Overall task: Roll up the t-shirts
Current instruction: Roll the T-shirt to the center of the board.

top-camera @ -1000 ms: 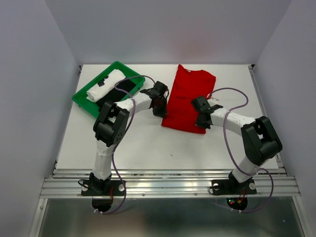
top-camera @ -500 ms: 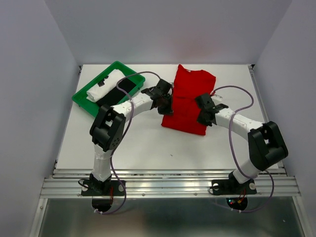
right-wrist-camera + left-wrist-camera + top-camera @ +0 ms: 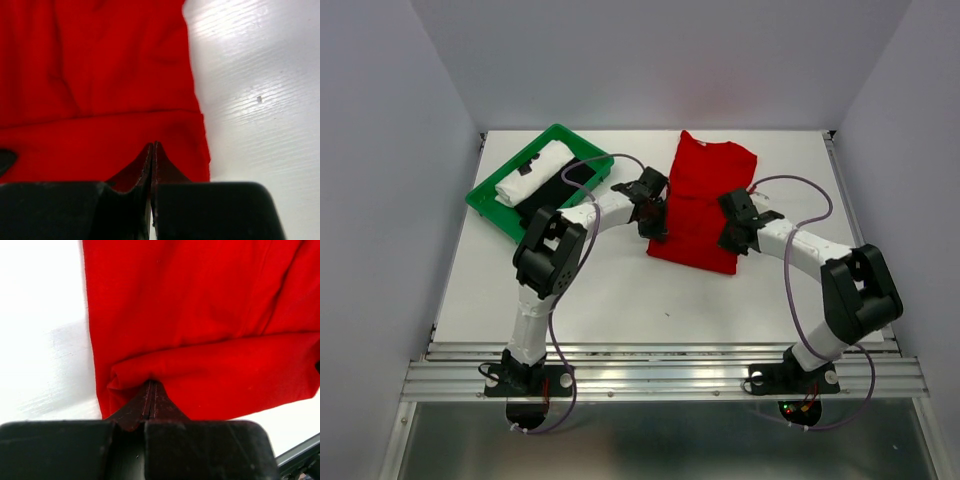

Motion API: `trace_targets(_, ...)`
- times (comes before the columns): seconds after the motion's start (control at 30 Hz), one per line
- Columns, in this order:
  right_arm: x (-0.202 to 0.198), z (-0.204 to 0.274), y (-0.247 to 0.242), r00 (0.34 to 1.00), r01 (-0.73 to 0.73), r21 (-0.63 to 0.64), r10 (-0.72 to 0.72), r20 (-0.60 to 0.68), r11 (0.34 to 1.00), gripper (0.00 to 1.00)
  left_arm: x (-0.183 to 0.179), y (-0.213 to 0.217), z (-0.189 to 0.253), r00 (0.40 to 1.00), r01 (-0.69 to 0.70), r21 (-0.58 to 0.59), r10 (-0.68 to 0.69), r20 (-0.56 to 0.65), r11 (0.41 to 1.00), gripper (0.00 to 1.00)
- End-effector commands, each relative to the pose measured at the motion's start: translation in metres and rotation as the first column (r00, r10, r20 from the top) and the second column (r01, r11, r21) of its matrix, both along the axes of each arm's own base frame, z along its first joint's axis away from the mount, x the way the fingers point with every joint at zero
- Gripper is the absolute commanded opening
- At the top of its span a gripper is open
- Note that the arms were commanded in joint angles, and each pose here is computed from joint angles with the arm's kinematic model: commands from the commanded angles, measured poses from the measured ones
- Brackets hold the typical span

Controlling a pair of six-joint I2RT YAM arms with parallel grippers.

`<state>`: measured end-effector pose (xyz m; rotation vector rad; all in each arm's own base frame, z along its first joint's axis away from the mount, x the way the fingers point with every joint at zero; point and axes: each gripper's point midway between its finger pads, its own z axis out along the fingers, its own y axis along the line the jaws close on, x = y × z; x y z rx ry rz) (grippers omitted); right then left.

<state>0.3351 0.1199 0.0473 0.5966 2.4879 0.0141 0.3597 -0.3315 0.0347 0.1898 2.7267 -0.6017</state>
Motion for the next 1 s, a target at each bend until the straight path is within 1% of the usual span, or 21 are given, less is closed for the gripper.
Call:
trace_targets(0.0,0.013,0.042,0.028,0.992,-0.057,0.14,0.04,0.12,0.989,0.01,0.021,-0.008,0.078,0.99,0.016,-0.107,-0.001,0.14,0.994,0.0)
trace_targets(0.1,0.018,0.039,0.048,0.992,-0.082,0.19,0.061,0.113,0.978,0.01,0.024,-0.004,0.073,0.992,0.008,-0.086,0.003,0.126,0.996,0.0)
trace_targets(0.17,0.02,0.036,0.066,0.99,-0.107,0.231,0.083,0.113,0.967,0.01,0.02,-0.002,0.062,0.995,0.0,-0.078,0.007,0.097,0.997,0.0)
trace_targets(0.3,0.018,0.003,0.072,0.996,-0.084,0.251,0.074,0.051,0.964,0.01,0.011,0.001,0.042,0.998,-0.008,-0.073,0.013,0.059,0.997,0.0)
trace_targets(0.33,0.015,-0.014,0.07,0.997,-0.073,0.236,0.073,0.01,0.969,0.01,0.012,0.003,0.036,0.998,-0.015,-0.061,0.018,0.058,0.998,0.0)
trace_targets(0.47,0.007,-0.039,0.061,0.996,-0.042,0.181,0.054,-0.066,0.983,0.01,0.005,0.011,0.02,0.999,-0.008,-0.02,0.009,0.033,1.0,0.0)
trace_targets(0.53,0.007,-0.031,0.061,0.998,-0.044,0.187,0.053,-0.045,0.981,0.01,0.004,0.013,0.025,0.999,-0.004,-0.02,0.005,0.048,1.0,0.0)
trace_targets(0.57,0.01,-0.016,0.062,0.998,-0.056,0.203,0.058,-0.008,0.978,0.01,0.003,0.013,0.027,0.999,-0.002,-0.02,0.004,0.052,1.0,0.0)
trace_targets(0.63,0.012,0.002,0.063,0.997,-0.078,0.209,0.075,0.026,0.975,0.01,0.002,0.014,0.039,0.998,-0.001,-0.034,0.003,0.069,0.999,0.0)
trace_targets(0.73,0.013,0.03,0.058,0.995,-0.083,0.197,0.07,0.074,0.977,0.01,-0.002,0.015,0.056,0.996,0.007,-0.055,-0.002,0.091,0.998,0.0)
trace_targets(0.8,0.01,0.041,0.048,0.995,-0.061,0.173,0.045,0.094,0.983,0.01,-0.005,0.017,0.056,0.996,0.003,-0.063,0.003,0.094,0.998,0.0)
trace_targets(0.87,0.003,0.038,0.037,0.995,-0.047,0.133,0.035,0.094,0.99,0.01,-0.008,0.019,0.051,0.996,-0.001,-0.055,0.005,0.086,0.998,0.0)
trace_targets(0.97,-0.01,0.018,0.017,0.999,-0.018,0.095,0.014,0.044,0.995,0.01,-0.012,0.022,0.035,0.998,0.0,-0.032,0.002,0.057,1.0,0.0)
